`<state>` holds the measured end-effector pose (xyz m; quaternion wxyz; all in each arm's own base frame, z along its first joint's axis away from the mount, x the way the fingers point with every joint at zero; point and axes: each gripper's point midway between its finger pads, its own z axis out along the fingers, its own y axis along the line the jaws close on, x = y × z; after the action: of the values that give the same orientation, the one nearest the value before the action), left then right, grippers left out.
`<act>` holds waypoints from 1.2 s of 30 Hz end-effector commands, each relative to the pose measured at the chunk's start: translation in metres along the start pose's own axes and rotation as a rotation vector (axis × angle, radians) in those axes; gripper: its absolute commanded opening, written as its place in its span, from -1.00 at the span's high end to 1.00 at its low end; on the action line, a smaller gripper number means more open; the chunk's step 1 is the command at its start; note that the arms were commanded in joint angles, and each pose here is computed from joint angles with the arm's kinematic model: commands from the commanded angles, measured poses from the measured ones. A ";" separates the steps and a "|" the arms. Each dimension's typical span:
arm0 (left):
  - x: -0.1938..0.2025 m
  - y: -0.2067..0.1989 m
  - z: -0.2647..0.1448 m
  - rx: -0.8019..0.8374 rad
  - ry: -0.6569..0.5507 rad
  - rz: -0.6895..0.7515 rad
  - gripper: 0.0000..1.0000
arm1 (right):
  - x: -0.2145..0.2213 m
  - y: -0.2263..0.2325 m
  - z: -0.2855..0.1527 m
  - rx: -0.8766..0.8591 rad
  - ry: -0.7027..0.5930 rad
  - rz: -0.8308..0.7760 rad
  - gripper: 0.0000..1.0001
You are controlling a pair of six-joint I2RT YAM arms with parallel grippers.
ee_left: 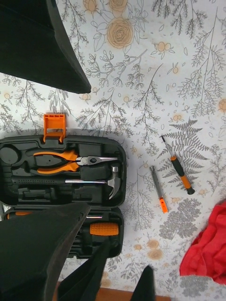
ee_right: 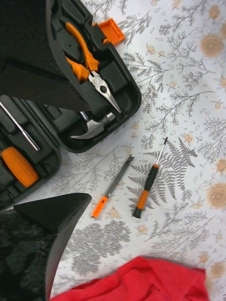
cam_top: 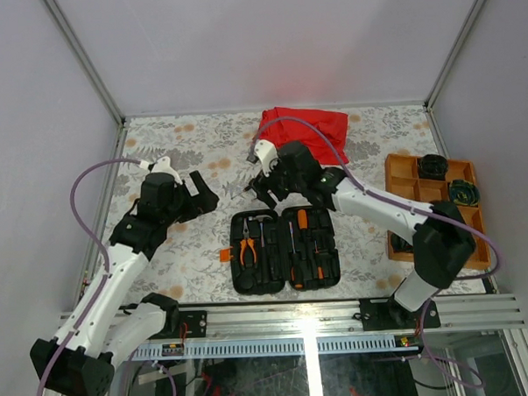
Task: Sort the tools into containers
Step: Place the screwdriver in the storage box, then pick up the screwdriver from the center of the board.
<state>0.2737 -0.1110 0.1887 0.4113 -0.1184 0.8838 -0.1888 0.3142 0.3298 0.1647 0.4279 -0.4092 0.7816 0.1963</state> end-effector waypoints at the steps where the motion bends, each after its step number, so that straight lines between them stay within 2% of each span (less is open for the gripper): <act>1: -0.011 0.006 -0.024 0.000 -0.092 0.020 -0.92 | -0.022 -0.003 0.017 -0.102 -0.005 -0.204 -0.54; 4: -0.012 0.006 -0.030 0.016 -0.129 0.017 -0.92 | -0.025 0.004 0.030 -0.210 0.002 -0.286 -0.55; 9: -0.011 0.013 -0.035 -0.012 -0.140 0.005 -0.92 | -0.055 0.011 0.052 -0.379 -0.033 -0.294 -0.55; 13: -0.017 0.015 -0.047 -0.022 -0.171 0.009 -0.92 | -0.057 0.003 0.070 -0.372 -0.005 -0.333 -0.59; 20: -0.024 0.016 -0.058 -0.037 -0.188 0.037 -0.93 | -0.027 -0.016 0.094 -0.368 0.103 -0.427 -0.58; 23: -0.022 0.018 -0.057 -0.041 -0.188 0.030 -0.94 | -0.021 -0.022 0.100 -0.399 0.135 -0.421 -0.50; 36: -0.018 0.019 -0.048 -0.046 -0.173 0.031 -0.95 | 0.005 -0.039 0.143 -0.426 0.225 -0.421 -0.48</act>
<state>0.2412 -0.0796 0.2171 0.4731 -0.1309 0.8563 -0.1606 0.4106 0.3983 0.0803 0.2813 -0.6520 0.6690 0.2196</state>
